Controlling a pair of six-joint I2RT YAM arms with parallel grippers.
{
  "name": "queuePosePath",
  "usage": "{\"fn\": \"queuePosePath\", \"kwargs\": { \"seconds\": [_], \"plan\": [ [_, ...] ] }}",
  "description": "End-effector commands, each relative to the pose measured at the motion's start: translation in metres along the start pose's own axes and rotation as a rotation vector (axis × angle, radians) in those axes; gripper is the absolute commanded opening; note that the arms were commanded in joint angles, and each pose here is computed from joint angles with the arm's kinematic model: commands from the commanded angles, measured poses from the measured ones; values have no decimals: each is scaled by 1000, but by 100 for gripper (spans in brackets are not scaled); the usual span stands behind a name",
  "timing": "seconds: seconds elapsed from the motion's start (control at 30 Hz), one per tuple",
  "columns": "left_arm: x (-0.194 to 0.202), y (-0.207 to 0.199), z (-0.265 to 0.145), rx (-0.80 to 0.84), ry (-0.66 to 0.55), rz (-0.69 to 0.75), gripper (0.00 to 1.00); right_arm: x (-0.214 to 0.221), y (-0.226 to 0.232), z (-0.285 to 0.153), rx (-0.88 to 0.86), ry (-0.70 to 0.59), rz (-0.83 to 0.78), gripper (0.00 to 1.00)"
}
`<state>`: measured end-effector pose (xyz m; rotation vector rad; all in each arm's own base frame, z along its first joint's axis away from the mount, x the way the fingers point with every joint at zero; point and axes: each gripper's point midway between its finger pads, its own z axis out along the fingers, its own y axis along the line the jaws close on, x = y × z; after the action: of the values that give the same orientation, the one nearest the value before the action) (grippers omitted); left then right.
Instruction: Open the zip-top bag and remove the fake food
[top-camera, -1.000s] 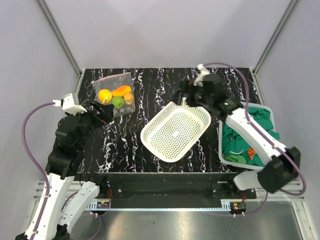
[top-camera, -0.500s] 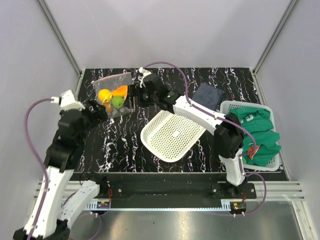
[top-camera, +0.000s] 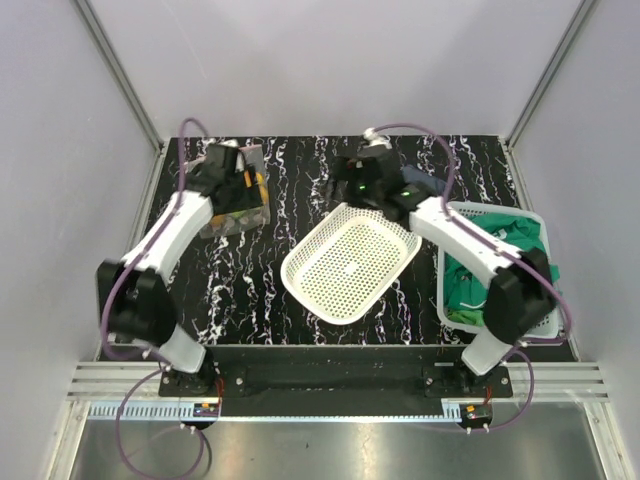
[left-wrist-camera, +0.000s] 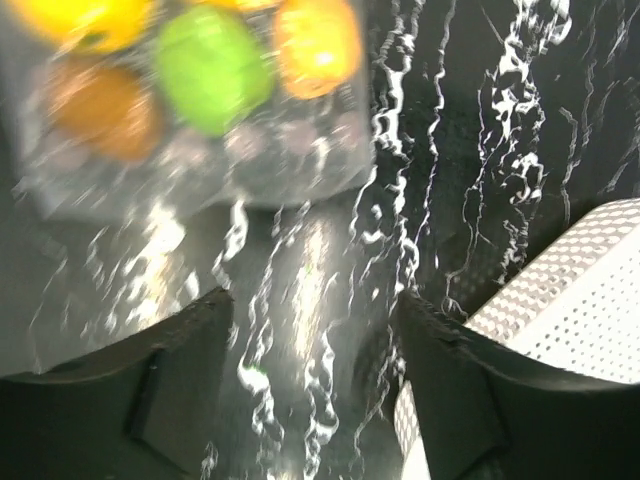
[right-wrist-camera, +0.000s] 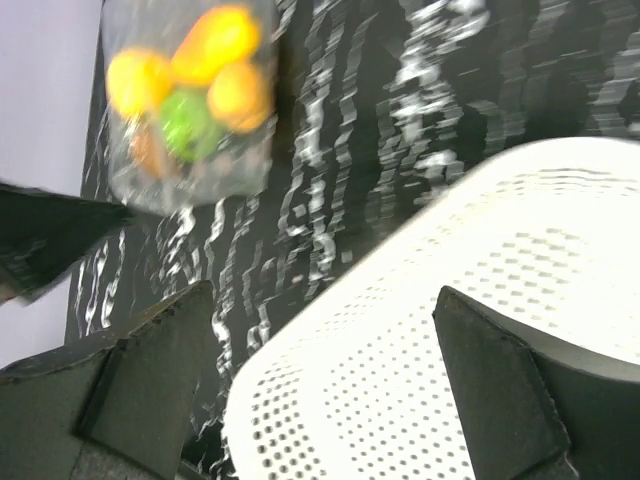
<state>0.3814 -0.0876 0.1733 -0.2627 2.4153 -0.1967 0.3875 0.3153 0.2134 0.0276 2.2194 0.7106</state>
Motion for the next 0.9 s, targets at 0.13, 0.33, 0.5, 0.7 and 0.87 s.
{"fn": "queuePosePath", "kwargs": {
  "seconds": [0.13, 0.33, 0.5, 0.7, 0.87],
  "plan": [
    [-24, -13, 60, -87, 42, 186, 80, -31, -16, -57, -52, -129, -26, 100],
    [-26, -14, 89, -111, 65, 197, 75, -25, -16, -60, -93, -128, -35, 100],
    [-9, -12, 111, -122, 123, 207, 65, -20, -11, -53, -128, -99, -27, 100],
    [6, -7, 120, -140, 168, 221, 35, -17, -6, -44, -160, -83, -24, 100],
    [34, 4, 104, -182, 219, 258, 0, -18, 0, -28, -189, -78, -21, 100]
  ]
}}
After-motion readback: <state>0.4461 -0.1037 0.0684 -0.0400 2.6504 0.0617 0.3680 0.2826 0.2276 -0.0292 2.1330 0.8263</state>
